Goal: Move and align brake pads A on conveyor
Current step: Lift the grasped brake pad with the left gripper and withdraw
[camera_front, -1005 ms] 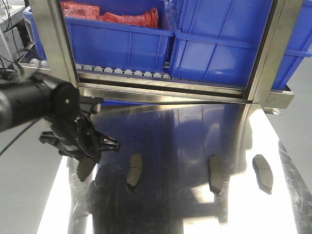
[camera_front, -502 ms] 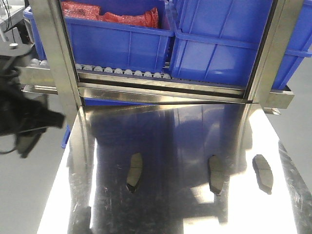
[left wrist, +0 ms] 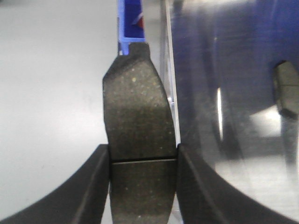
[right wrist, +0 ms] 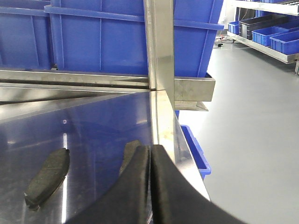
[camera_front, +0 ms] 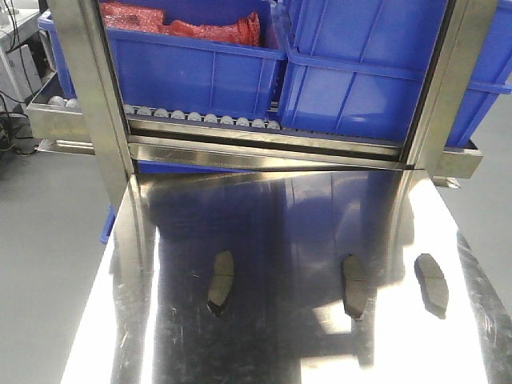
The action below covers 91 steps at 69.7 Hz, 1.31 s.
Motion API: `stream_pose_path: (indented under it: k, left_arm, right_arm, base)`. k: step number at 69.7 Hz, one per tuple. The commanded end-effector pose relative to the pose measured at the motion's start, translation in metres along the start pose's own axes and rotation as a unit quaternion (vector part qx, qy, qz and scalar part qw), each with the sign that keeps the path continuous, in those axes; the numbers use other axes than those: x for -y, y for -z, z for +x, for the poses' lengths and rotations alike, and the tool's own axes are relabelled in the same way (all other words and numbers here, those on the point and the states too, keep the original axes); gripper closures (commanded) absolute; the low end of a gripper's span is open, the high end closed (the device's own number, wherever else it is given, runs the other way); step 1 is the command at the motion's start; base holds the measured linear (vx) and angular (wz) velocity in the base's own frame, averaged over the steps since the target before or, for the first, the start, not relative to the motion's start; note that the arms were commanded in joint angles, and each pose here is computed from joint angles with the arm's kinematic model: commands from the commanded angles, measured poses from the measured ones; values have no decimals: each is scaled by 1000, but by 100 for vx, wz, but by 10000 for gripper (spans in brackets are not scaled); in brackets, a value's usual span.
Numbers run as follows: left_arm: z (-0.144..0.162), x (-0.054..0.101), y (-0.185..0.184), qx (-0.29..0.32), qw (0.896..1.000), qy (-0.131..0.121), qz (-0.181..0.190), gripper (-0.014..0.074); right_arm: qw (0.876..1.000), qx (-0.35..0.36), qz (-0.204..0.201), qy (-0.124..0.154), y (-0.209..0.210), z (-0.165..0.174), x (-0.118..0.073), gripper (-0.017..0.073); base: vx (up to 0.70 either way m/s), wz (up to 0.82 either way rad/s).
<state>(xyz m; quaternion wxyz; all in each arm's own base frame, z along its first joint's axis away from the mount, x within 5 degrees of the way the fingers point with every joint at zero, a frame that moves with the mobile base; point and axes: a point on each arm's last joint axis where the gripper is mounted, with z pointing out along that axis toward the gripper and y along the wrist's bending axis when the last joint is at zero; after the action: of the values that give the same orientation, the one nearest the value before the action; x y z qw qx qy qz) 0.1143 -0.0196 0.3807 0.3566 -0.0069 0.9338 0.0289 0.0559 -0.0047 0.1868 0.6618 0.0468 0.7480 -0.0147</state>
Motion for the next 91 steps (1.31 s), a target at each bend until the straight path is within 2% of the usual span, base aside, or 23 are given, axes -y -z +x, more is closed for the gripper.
stream_pose_path:
  k: [1, 21, 91]
  left_arm:
    - [0, -10, 14, 50, 999, 8, -6, 601]
    - [9, -19, 29, 73, 997, 17, -2, 600]
    - [9, -19, 29, 74, 997, 17, -2, 600]
  right_arm:
    - [999, 36, 1, 5, 0, -3, 0, 571]
    - [999, 36, 1, 5, 0, -3, 0, 571]
    - [999, 36, 1, 5, 0, -3, 0, 571]
  base:
    - [0, 0]
    - [0, 0]
    - [0, 0]
